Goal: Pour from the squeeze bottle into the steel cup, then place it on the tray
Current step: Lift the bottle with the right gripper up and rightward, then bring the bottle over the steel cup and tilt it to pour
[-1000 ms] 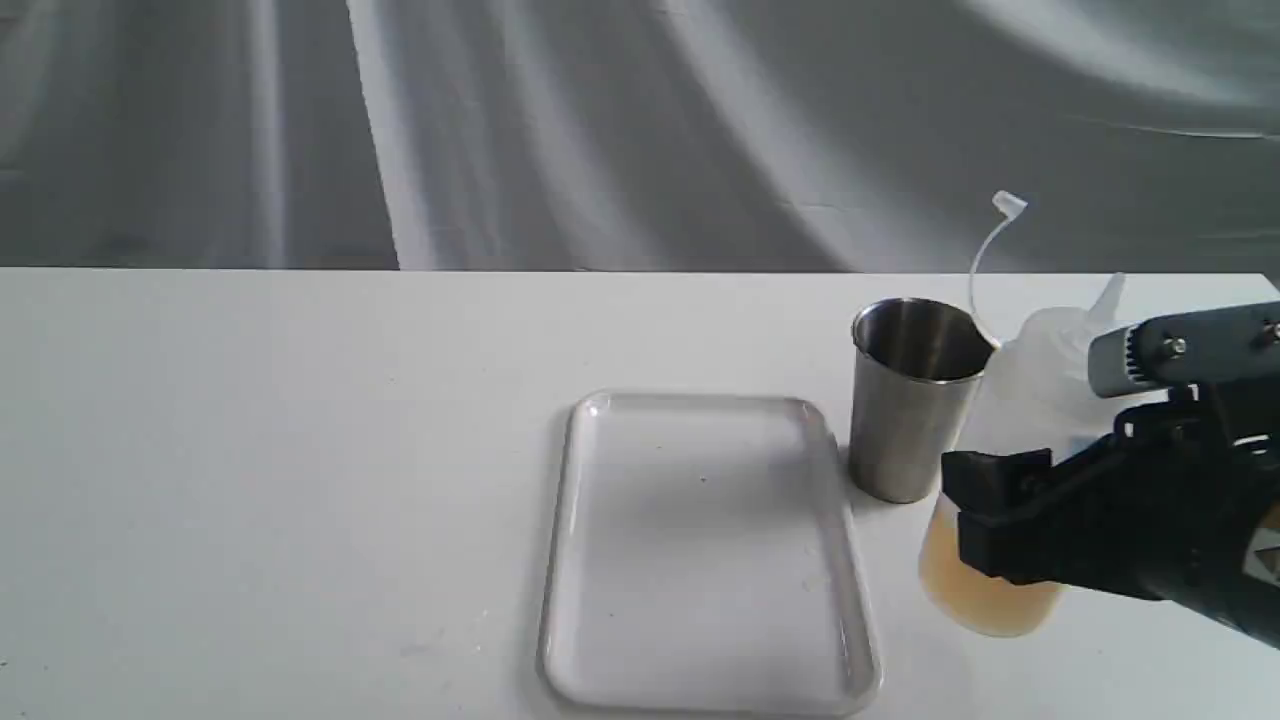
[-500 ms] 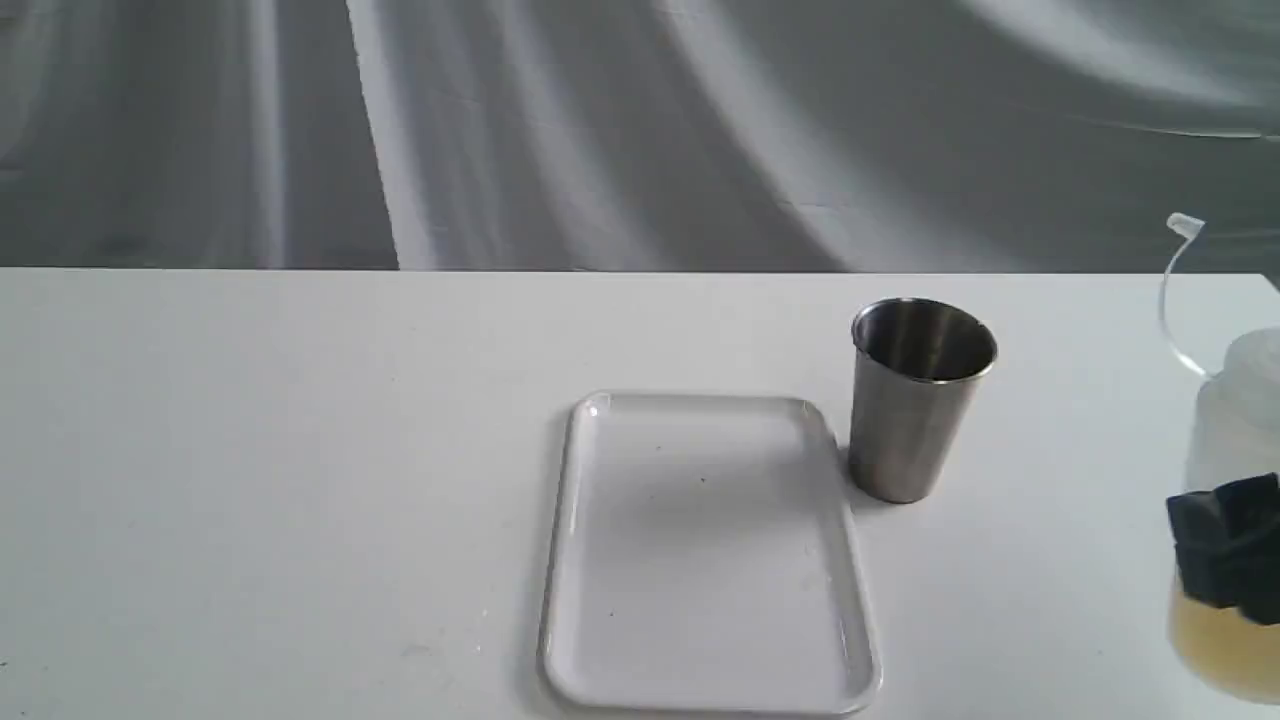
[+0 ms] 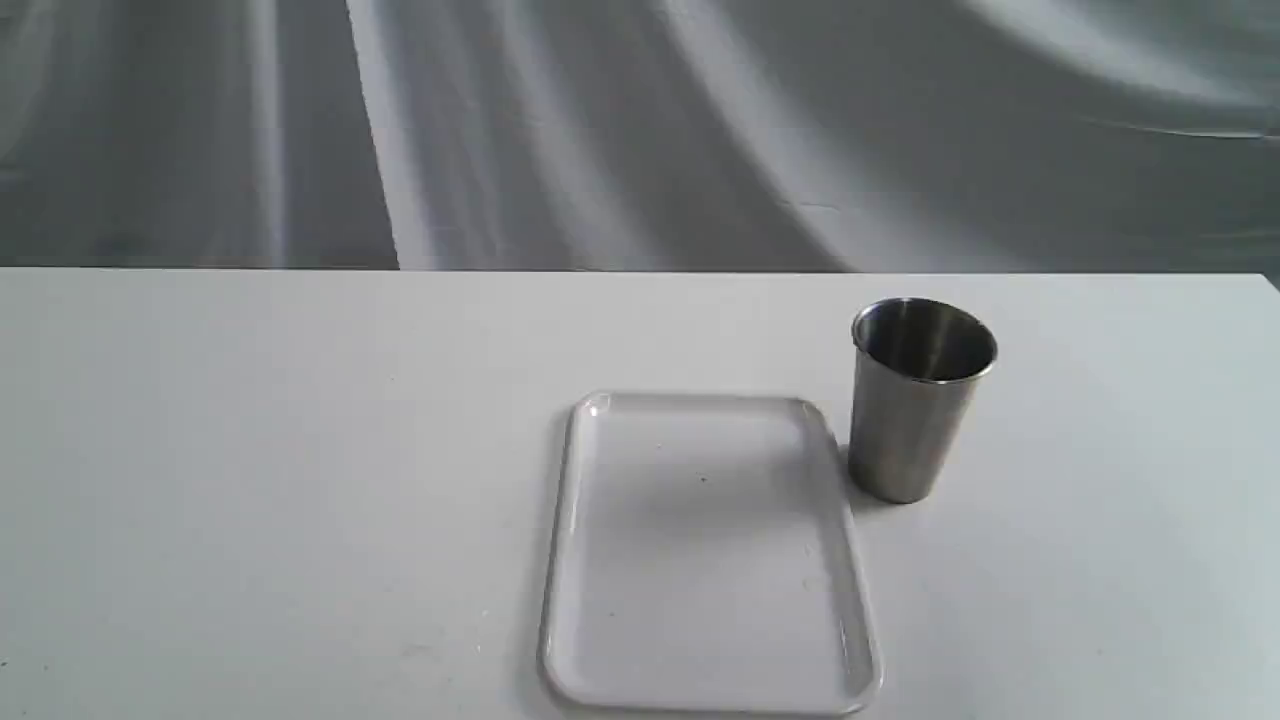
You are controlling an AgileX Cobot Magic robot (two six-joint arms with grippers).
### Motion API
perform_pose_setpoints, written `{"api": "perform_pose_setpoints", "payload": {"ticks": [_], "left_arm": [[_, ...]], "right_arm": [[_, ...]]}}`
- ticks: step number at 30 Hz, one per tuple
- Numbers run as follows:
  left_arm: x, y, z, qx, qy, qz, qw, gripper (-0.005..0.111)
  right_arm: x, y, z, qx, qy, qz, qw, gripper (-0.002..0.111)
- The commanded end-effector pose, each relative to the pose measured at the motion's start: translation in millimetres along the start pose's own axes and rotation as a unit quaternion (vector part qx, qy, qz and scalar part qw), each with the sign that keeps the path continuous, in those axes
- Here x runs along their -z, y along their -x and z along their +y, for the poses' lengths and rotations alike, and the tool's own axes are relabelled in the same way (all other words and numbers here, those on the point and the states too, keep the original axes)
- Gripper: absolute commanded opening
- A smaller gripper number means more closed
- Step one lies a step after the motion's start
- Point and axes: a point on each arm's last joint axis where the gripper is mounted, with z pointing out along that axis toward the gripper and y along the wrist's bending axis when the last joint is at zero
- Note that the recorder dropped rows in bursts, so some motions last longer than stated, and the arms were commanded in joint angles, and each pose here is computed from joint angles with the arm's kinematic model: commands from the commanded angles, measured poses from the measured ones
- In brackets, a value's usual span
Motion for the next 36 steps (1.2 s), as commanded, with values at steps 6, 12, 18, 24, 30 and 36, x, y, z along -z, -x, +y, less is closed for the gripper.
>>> {"api": "perform_pose_setpoints", "payload": {"ticks": [6,12,18,24,30,36], "left_arm": [[0,-1,0.0,0.002,0.001,-0.002,1.000,0.000],[0,-1,0.0,0.002,0.001,-0.002,1.000,0.000],[0,-1,0.0,0.003,0.001,-0.002,1.000,0.000],[0,-1,0.0,0.003,0.001,-0.002,1.000,0.000],[0,-1,0.0,0.001,0.001,-0.002,1.000,0.000],[0,-1,0.0,0.001,0.001,-0.002,1.000,0.000]], "right_arm": [[-26,22,17,0.138,-0.066,-0.025,0.988,0.008],[-55,21,52,0.195,-0.061,-0.031,0.978,0.008],[-79,12,70,0.226,-0.060,-0.016,0.972,0.008],[-88,10,78,0.263,-0.062,-0.021,0.962,0.008],[-90,13,94,0.295,-0.098,-0.026,0.950,0.008],[-100,4,122,0.324,-0.094,-0.009,0.941,0.008]]}}
